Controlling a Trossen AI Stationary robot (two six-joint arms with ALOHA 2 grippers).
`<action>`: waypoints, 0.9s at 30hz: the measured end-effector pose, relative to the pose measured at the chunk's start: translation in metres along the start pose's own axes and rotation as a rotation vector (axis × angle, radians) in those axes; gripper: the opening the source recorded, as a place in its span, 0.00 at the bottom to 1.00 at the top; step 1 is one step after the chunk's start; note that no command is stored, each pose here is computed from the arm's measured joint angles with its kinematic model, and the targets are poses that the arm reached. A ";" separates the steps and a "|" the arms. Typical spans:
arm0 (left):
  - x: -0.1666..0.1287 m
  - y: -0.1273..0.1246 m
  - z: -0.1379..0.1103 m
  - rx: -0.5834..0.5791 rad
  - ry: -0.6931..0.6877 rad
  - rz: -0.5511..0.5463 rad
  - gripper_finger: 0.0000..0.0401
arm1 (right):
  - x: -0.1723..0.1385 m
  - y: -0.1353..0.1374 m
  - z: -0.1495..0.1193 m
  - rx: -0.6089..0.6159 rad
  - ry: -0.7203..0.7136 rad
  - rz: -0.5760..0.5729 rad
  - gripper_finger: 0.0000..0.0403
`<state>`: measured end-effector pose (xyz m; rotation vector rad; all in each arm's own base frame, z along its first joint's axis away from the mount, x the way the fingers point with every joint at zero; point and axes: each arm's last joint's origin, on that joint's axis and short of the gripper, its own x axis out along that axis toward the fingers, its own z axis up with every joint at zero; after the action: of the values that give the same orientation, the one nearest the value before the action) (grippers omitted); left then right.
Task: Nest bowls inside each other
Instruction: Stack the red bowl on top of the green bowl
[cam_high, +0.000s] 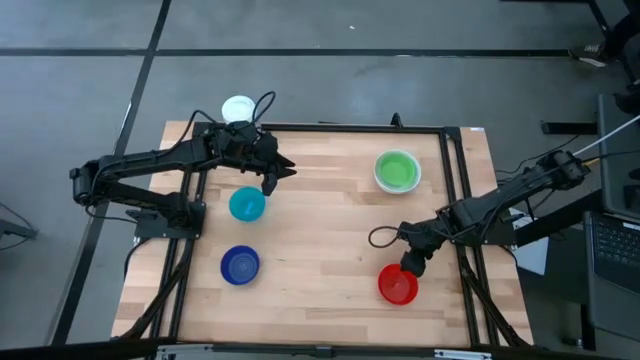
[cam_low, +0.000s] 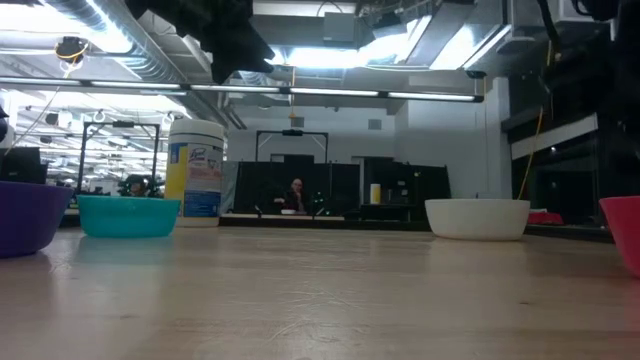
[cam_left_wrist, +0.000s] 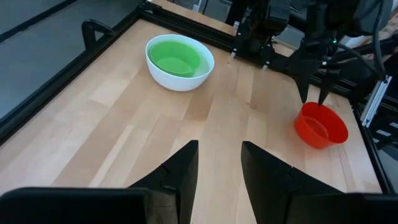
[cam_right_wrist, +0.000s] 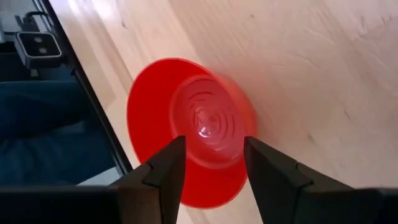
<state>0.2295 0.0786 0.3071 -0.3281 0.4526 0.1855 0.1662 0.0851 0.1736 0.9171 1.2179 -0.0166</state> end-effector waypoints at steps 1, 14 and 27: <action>0.000 0.000 0.000 0.000 0.000 0.000 0.29 | 0.002 -0.002 0.000 0.011 -0.003 0.007 0.41; 0.000 0.000 0.000 0.000 0.000 -0.001 0.29 | 0.013 -0.008 0.001 0.040 -0.036 -0.008 0.42; 0.000 -0.001 0.000 -0.001 0.003 -0.023 0.29 | 0.044 -0.009 0.008 0.034 0.020 -0.019 0.12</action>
<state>0.2295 0.0779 0.3075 -0.3341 0.4520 0.1630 0.1855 0.0944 0.1335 0.9375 1.2482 -0.0432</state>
